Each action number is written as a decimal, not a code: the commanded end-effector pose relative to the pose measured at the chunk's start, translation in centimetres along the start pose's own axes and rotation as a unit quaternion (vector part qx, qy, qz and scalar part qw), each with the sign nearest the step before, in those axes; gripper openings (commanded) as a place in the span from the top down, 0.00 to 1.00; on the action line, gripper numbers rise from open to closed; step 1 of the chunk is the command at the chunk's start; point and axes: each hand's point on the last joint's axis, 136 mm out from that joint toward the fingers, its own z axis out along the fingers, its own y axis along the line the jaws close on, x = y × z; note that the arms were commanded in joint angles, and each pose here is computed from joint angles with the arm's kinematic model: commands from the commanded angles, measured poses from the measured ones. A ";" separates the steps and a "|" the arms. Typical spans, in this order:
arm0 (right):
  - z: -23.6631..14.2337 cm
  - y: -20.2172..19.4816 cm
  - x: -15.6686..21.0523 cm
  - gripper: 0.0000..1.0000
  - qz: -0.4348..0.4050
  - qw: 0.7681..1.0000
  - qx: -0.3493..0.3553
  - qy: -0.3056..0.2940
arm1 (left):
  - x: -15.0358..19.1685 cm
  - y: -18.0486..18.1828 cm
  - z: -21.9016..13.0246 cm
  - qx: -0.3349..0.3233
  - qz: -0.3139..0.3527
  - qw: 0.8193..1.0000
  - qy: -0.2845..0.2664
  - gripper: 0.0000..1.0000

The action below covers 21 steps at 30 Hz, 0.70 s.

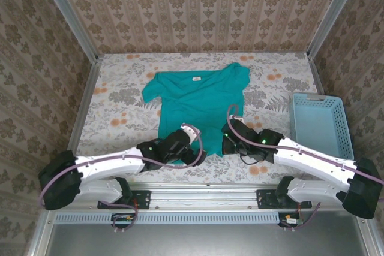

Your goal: Fold the inside-out t-shirt

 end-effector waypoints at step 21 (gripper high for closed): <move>0.2 1.4 -1.1 0.99 0.046 0.998 -0.037 0.014 | -1.2 -1.6 4.1 -0.041 0.039 0.998 -0.011 0.04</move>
